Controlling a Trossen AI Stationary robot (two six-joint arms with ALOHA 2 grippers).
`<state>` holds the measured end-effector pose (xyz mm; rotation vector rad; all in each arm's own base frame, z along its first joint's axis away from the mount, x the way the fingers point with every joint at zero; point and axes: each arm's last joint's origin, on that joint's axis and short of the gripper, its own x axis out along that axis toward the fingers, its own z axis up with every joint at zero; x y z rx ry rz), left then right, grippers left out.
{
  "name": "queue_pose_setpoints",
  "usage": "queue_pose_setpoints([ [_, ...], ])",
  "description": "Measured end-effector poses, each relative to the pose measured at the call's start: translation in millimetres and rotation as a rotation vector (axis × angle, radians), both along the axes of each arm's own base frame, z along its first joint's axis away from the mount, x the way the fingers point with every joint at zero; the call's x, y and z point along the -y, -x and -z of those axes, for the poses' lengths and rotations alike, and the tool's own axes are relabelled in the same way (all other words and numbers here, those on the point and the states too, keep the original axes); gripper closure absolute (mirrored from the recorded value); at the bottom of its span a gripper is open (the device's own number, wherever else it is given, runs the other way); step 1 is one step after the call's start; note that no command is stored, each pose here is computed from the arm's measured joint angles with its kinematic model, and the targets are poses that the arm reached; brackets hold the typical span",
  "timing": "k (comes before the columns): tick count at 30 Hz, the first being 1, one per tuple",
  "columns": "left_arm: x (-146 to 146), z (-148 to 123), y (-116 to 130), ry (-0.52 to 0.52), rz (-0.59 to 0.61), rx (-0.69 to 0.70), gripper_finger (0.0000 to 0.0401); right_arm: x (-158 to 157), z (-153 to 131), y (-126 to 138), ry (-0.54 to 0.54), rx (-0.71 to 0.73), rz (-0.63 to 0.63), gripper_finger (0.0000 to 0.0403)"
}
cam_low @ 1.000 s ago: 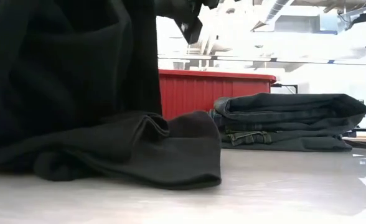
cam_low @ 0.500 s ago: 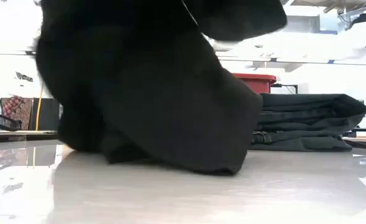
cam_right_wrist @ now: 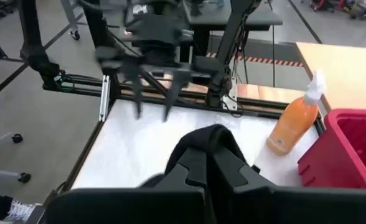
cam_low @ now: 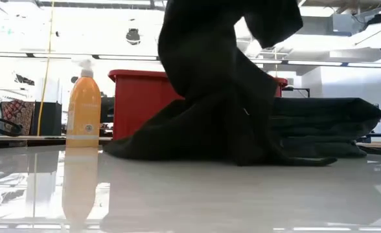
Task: Fold Laundry from Bin
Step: Fold the black shirt from the red laundry bin
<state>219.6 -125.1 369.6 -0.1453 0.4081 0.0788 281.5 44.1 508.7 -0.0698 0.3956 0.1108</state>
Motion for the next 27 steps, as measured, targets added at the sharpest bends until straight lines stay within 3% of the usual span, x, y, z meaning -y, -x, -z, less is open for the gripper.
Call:
queue_pose_setpoints([
  [3,16.1,13.3,-25.9,-0.301,0.119,0.152,0.0235,-0.4,3.6,-2.1,-0.006,-0.027,0.004,0.0383],
  [5,21.6,15.4,-45.3,-0.466,0.127,0.223,0.0235,-0.4,6.1,-2.5,-0.016,-0.051,0.010,0.0382],
  [12,14.9,-5.4,-90.6,-0.762,0.098,0.139,0.0234,-1.4,13.4,-1.8,-0.053,-0.127,0.030,0.0382],
  [14,8.1,-10.0,-97.7,-0.777,0.133,0.060,0.0234,-1.3,14.3,-1.3,-0.062,-0.138,0.036,0.0382],
  [18,-5.0,1.0,-110.3,-0.670,0.287,-0.155,0.0234,-1.2,14.7,-1.1,-0.073,-0.145,0.043,0.0382],
  [20,-9.7,10.6,-115.8,-0.666,0.280,-0.240,0.0234,-1.2,14.7,-1.1,-0.073,-0.145,0.043,0.0382],
  [23,-15.8,15.2,-122.6,-0.688,0.198,-0.270,0.0234,-1.2,14.7,-1.1,-0.073,-0.144,0.043,0.0382],
  [27,-18.1,15.9,-124.0,-0.611,0.265,-0.261,0.0241,-1.1,15.0,-0.9,-0.071,-0.148,0.047,0.0382],
])
